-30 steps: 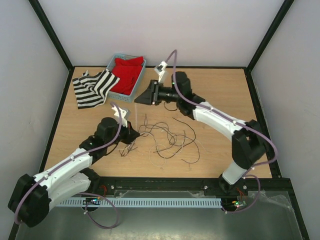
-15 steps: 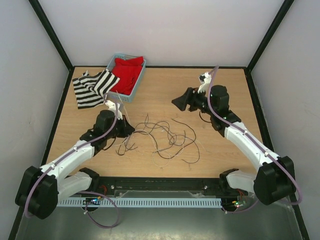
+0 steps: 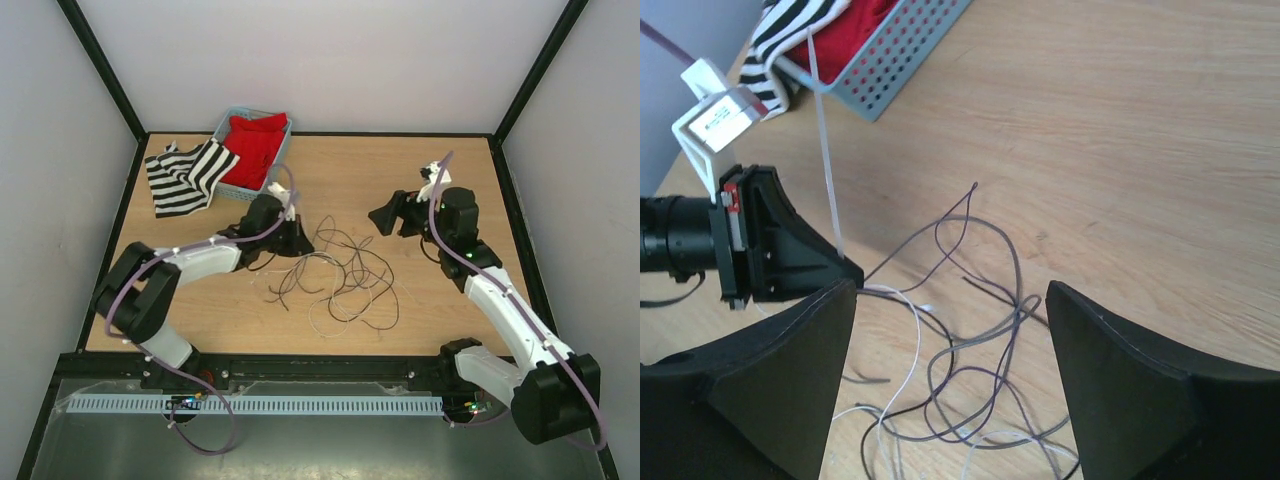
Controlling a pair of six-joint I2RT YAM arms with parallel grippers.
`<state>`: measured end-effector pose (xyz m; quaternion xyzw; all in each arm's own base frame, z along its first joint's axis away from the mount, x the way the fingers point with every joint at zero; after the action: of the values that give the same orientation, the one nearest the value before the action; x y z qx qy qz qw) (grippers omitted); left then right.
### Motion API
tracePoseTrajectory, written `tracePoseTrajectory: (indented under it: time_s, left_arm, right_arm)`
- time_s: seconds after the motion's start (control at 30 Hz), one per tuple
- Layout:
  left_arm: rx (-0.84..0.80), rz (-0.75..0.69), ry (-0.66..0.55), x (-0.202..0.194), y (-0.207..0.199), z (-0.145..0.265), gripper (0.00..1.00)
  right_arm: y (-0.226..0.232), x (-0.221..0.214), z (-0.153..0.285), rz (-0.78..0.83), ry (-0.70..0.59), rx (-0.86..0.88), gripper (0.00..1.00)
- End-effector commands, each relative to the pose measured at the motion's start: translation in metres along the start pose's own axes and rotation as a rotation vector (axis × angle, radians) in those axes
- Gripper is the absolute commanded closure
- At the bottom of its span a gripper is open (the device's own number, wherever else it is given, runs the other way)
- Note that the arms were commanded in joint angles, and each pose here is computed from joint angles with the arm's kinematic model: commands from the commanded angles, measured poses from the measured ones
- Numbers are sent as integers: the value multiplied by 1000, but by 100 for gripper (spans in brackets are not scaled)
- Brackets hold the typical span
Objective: Zip-tie the wires
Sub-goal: Place the cable at the center of the board, then reset both arms
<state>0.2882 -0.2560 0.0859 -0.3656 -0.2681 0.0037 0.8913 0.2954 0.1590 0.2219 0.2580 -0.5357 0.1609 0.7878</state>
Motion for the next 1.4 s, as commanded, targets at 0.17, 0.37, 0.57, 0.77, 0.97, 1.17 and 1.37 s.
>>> tracePoseTrajectory:
  time_s: [0.17,0.37,0.57,0.77,0.97,1.17,1.37]
  left_arm:
    - [-61,-47,40,-5,-30,-43,82]
    - [-58,-130,-57,21,-38,-9,20]
    - [4,-132,-208,53,-22,47,1]
    - [124,-141,-480,80,13,119,1]
    - [323,-154,-674,93,55,174,1]
    - [525,-115,-727,91,102,201,1]
    - [660,-72,-753,84,139,210,1]
  right_arm:
    - [-35,-13,16,-19,19,-105,7]
    - [-49,-16,15,16,8,-173,1]
    - [-82,-51,11,15,39,-339,1]
    - [-125,-97,30,53,6,-598,1]
    - [-141,-92,36,147,-53,-680,1]
    - [-152,-108,29,214,-96,-703,1]
    - [-151,-92,29,302,-223,-693,1]
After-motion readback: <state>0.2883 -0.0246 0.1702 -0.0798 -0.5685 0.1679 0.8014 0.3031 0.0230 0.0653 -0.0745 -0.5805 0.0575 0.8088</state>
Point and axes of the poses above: each gripper's point midway between its finger pads, its own z axis back along the fingers, its own y axis along the line the jaws close on, x = y × z, the point moved 2 cm from there along z, back along the fingers, and after that the axes turned 12 degrees about z, right-handed, at the moved point
